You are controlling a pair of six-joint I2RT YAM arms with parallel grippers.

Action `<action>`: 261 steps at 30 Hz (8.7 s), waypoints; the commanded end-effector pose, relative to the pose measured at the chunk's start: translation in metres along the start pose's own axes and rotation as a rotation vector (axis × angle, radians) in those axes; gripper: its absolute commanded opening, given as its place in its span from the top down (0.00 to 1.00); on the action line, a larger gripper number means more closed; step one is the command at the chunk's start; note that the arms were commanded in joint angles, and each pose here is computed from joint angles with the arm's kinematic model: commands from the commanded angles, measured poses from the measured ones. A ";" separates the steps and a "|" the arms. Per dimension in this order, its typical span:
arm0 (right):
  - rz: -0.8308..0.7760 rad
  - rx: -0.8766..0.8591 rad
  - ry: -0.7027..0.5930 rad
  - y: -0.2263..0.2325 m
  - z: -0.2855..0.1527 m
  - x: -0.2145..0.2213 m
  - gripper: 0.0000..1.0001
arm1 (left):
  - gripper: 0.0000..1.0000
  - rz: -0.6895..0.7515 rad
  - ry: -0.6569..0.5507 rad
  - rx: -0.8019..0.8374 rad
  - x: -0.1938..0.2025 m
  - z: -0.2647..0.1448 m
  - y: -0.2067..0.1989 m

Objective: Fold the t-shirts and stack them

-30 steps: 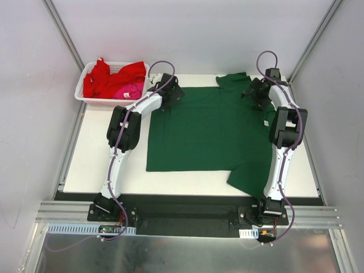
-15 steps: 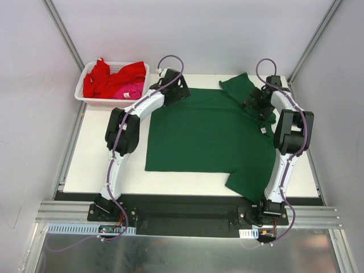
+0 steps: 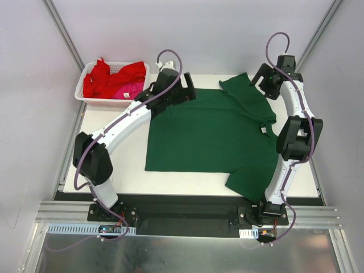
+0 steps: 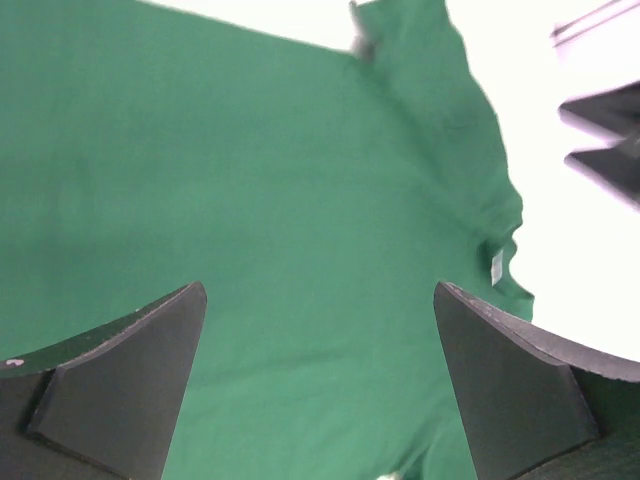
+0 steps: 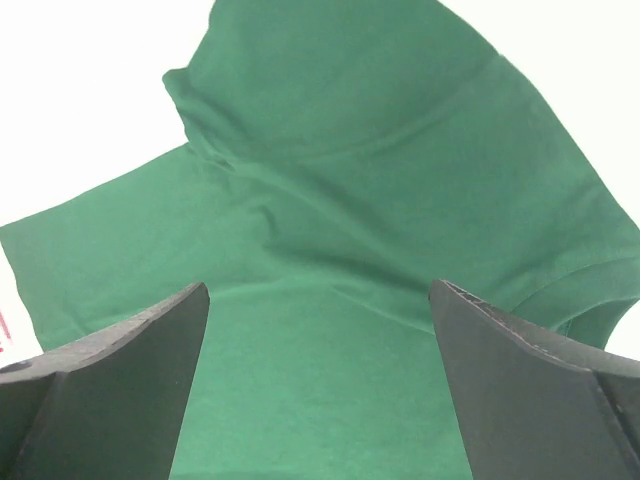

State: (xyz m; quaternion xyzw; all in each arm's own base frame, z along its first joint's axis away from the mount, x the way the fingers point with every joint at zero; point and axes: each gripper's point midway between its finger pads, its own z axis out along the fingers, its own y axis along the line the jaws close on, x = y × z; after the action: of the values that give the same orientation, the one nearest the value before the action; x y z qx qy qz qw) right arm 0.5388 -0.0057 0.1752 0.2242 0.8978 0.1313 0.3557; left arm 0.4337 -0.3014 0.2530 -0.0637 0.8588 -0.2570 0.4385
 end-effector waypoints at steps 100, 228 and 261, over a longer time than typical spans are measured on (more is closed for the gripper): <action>0.199 0.270 0.237 -0.122 -0.200 0.246 0.04 | 0.58 -0.663 0.233 -0.648 0.273 -0.146 0.243; 0.329 0.258 0.225 -0.123 -0.230 0.269 0.04 | 0.39 -0.623 0.032 -0.429 0.187 -0.144 0.219; 0.475 0.389 0.267 -0.168 -0.213 0.253 0.04 | 0.77 -0.568 0.084 -0.580 0.233 -0.097 0.261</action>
State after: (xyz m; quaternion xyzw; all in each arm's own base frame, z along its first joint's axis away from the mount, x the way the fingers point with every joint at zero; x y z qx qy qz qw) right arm 0.1827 -0.0379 0.1213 0.4455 0.8793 0.0577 0.1584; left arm 0.2555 -0.1300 0.0194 -0.4074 0.8553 -0.1527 0.2813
